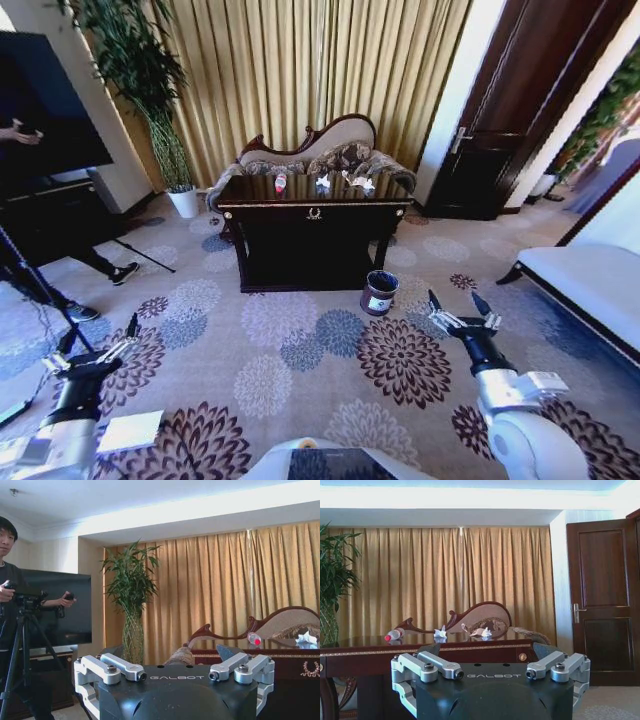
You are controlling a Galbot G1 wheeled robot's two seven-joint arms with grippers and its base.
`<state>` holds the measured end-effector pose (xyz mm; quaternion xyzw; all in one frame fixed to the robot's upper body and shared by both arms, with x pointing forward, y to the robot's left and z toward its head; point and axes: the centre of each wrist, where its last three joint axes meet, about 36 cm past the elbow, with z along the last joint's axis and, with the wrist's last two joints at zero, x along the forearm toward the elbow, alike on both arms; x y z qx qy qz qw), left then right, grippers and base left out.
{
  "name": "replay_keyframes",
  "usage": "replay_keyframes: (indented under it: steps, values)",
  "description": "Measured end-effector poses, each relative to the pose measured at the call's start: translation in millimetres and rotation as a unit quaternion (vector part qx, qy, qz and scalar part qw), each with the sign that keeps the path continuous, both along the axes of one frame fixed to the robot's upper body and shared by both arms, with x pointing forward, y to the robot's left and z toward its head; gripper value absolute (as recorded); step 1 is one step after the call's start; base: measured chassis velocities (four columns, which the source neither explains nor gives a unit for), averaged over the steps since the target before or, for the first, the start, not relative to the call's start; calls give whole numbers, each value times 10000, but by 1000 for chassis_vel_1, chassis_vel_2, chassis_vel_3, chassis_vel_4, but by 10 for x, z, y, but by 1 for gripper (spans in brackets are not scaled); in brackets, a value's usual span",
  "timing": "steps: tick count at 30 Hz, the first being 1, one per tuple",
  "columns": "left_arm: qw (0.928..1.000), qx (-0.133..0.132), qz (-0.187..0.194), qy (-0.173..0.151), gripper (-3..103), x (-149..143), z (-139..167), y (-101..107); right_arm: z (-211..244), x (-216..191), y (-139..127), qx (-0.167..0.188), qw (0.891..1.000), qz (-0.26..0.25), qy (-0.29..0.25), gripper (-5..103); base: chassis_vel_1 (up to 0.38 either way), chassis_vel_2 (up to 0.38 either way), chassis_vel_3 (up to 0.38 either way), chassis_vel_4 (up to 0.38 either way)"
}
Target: Move to the front of the table and place the trash on the table into the trash bin.
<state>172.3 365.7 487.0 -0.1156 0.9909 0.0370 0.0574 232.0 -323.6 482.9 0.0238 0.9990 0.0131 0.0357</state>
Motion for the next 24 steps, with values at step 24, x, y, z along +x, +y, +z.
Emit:
replay_keyframes:
  steps: [24]
  values:
    - [9975,-192,-221,651,100,344,573,-180,408,256,8,-143,9977,448,487,100,0,0,0,0]
